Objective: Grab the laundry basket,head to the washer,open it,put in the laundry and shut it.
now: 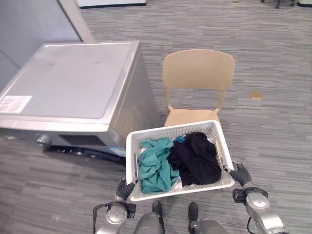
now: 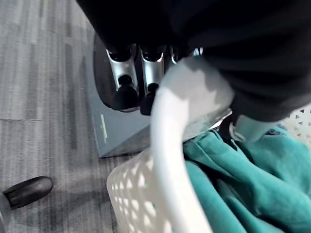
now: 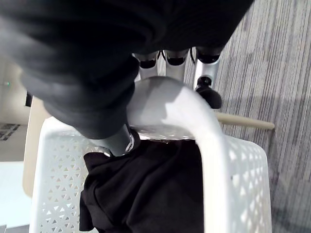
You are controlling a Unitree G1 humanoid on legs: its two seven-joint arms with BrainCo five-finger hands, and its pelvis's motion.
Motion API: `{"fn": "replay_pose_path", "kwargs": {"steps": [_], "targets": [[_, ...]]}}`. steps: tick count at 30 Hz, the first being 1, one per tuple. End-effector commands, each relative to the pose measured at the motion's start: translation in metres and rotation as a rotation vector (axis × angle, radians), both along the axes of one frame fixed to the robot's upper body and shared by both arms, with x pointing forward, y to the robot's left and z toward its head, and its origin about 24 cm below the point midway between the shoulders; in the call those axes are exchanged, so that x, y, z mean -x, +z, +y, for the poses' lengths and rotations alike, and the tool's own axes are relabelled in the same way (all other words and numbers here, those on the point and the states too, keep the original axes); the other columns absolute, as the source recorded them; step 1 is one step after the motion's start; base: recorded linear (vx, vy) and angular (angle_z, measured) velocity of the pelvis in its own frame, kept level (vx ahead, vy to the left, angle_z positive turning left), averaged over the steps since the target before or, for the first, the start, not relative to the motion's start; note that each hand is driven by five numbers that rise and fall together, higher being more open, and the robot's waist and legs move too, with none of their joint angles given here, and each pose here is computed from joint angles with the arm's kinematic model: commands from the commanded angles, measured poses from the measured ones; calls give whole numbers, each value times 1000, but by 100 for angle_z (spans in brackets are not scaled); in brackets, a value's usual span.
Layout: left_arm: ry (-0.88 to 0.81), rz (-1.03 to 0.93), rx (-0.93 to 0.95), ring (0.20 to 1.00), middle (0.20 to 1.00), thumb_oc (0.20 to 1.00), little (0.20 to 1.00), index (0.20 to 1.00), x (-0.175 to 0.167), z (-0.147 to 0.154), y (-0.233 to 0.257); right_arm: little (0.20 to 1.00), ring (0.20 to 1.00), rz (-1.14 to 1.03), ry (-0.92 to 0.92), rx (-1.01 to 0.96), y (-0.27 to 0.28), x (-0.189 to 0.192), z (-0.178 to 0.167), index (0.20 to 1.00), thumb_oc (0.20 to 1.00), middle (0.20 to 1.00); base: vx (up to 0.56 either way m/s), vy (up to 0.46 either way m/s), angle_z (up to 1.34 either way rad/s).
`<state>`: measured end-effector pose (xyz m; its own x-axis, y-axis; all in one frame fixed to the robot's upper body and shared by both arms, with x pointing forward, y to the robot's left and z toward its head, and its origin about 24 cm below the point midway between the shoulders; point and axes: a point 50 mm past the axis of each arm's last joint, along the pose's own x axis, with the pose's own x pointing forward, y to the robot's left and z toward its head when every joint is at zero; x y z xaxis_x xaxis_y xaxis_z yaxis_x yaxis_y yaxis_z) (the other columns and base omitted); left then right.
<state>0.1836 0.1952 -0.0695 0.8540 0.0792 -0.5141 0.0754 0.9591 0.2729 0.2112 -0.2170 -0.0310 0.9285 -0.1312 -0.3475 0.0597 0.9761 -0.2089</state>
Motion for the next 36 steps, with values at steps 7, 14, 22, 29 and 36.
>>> {"fn": "replay_pose_path", "kwargs": {"steps": [7, 14, 22, 29, 36], "targets": [[-89, -215, 64, 200, 200, 200, 200, 200, -41, -23, 33, 200, 200, -110, 12, 109, 13, -14, 1, 200, 200, 200, 105, 57, -30], [-99, -377, -10, 200, 200, 200, 200, 200, -108, -49, 68, 200, 200, -219, 19, 170, 36, -70, 22, 200, 200, 200, -160, 16, -19], [-54, -501, -142, 200, 200, 200, 200, 200, -179, -58, 125, 200, 200, -302, 30, 219, 86, -143, 52, 200, 200, 200, -84, -2, -11], [-10, -471, -140, 1000, 1000, 1000, 1000, 1000, -176, -57, 116, 1000, 1000, -257, 35, 242, 80, -146, 55, 1000, 1000, 1000, 0, 0, -1], [31, -320, 74, 1000, 1000, 1000, 1000, 1000, -112, -60, 56, 1000, 1000, -164, -42, 193, 35, -96, 26, 1000, 1000, 1000, 51, -20, 20]]}}
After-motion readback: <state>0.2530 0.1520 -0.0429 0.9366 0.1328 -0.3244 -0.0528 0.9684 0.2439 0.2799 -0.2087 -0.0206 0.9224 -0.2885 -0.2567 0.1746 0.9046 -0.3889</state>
